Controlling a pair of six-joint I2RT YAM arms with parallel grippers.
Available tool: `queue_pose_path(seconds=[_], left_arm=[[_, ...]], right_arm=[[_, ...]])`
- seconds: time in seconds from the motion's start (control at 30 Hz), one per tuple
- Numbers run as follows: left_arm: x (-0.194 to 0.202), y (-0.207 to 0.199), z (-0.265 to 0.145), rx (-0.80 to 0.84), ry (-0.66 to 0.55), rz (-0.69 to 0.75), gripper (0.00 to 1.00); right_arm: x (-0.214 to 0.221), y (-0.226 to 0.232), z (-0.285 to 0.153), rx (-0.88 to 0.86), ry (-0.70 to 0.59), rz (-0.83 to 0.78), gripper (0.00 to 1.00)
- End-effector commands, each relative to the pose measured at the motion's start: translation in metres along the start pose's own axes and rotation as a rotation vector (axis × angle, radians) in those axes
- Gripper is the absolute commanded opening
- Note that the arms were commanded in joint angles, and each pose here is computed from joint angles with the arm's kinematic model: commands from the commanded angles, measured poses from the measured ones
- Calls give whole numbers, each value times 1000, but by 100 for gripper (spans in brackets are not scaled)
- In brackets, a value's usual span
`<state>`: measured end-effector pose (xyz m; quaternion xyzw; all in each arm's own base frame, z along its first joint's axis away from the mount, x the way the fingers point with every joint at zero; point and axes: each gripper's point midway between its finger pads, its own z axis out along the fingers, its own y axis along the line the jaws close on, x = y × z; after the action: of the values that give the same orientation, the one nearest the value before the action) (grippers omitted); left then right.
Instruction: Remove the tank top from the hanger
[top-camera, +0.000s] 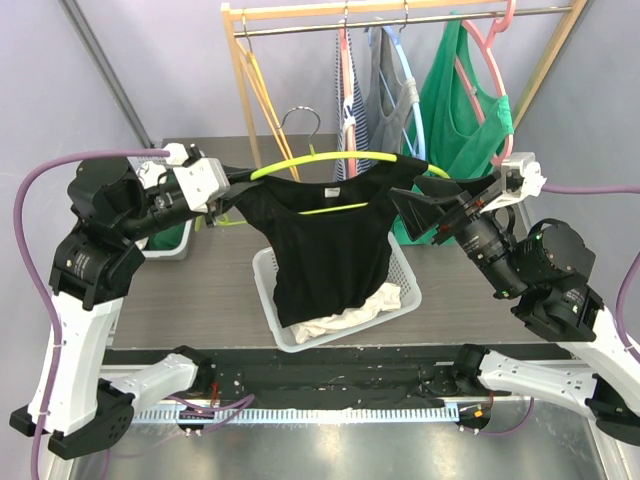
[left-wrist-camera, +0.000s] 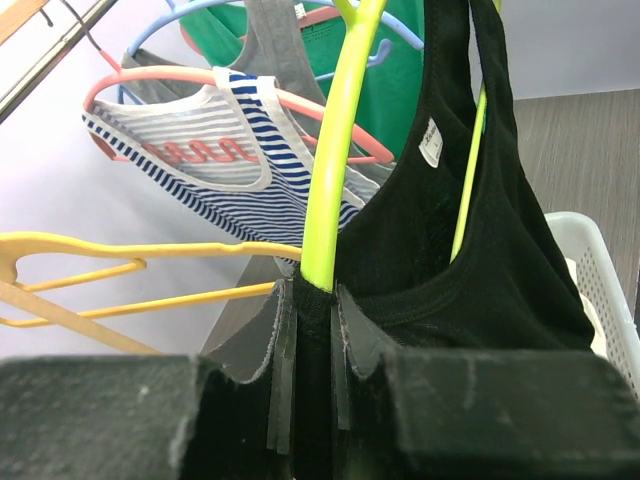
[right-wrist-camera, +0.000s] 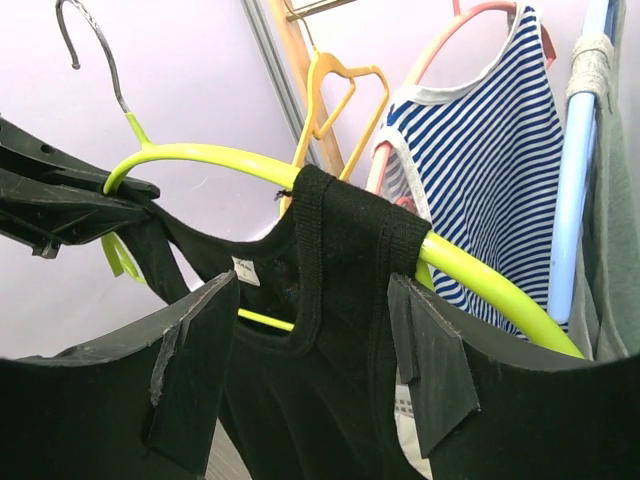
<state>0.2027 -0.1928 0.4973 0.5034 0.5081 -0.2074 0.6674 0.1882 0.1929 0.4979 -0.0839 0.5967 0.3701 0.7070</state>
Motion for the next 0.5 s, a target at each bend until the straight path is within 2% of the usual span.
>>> queue_pose_path(seconds=[0.0,0.47], left_arm=[[-31,0,-8,1,-89,50,0],[-53,7,-12,-7,-124,83,0]], right_arm=[[-18,-1,2,18,-62,23,68],[18,-15,-3,61,-9,46,65]])
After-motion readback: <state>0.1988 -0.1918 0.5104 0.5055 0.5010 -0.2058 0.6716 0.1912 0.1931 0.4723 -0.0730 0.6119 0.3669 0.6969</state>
